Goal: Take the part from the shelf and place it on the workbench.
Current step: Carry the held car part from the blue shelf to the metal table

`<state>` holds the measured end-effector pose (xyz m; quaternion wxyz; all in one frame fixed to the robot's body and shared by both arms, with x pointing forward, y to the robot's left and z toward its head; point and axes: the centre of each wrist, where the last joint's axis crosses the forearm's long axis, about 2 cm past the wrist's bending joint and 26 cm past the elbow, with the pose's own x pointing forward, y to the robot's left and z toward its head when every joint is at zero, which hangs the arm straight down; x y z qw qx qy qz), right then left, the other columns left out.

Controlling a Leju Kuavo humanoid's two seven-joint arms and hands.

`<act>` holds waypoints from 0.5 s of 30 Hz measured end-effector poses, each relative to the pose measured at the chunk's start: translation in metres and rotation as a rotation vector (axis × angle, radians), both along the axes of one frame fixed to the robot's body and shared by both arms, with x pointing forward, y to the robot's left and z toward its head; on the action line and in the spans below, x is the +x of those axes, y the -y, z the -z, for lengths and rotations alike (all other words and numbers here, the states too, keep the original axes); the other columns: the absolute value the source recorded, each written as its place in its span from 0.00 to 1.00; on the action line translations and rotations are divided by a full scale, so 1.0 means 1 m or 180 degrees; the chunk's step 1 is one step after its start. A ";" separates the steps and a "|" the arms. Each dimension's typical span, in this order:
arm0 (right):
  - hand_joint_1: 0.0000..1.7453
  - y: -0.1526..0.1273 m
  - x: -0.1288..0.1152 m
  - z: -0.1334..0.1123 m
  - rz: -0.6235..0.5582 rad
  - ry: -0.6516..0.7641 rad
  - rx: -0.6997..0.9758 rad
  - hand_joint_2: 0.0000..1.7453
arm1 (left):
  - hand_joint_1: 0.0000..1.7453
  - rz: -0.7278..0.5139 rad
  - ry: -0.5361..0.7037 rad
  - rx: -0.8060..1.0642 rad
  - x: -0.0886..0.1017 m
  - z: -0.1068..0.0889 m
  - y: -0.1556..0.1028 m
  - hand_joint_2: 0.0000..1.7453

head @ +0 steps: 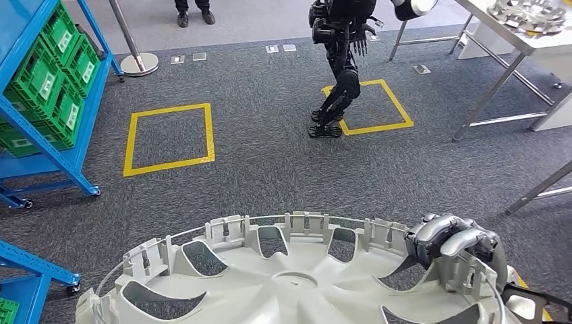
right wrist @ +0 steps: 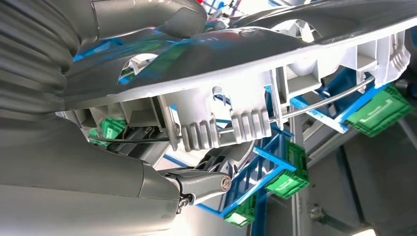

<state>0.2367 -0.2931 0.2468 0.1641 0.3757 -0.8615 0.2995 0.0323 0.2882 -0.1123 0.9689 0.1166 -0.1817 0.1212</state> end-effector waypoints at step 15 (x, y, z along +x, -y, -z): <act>1.00 0.000 0.001 -0.003 0.0038 0.0039 0.0036 1.00 | 0.00 0.0005 0.0015 -0.0014 0.000 0.000 0.000 1.00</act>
